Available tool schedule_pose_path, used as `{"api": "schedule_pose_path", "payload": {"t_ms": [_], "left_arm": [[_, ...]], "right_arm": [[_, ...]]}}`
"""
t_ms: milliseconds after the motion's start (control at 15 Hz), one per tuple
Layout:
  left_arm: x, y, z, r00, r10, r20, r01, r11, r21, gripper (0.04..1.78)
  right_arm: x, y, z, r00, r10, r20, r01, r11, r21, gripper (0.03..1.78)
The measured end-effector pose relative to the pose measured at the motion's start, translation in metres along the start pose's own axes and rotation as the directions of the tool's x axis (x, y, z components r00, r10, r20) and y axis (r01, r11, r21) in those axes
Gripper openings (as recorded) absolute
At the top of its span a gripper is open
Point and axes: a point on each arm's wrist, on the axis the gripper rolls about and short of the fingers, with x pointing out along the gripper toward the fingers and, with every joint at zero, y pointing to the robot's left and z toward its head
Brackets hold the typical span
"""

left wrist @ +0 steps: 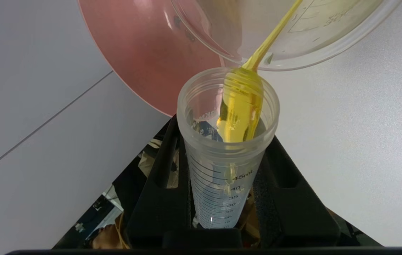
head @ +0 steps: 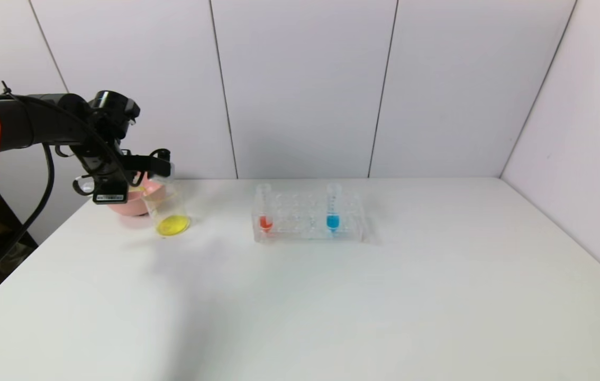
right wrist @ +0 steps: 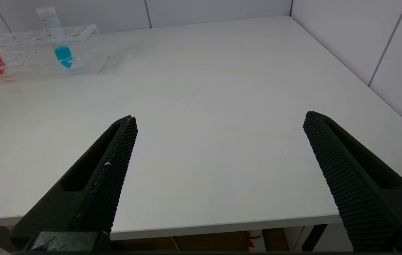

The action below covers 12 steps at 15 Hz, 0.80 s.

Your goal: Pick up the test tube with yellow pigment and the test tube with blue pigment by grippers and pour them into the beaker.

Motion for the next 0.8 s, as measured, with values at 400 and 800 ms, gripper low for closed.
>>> {"api": "schedule_pose_path", "payload": {"t_ms": [400, 800], "left_arm": [[-0.0024, -0.0008, 0.0033, 0.999, 0.006, -0.033, -0.006, 1.0, 0.011, 0.51], [-0.0034, -0.0012, 0.005, 0.999, 0.009, -0.043, -0.008, 1.0, 0.02, 0.51]], "right_arm": [[0.0, 0.0, 0.0, 1.0, 0.0, 0.0, 0.0, 1.0, 0.0, 1.71], [0.0, 0.0, 0.0, 1.0, 0.0, 0.0, 0.0, 1.0, 0.0, 1.71]]}}
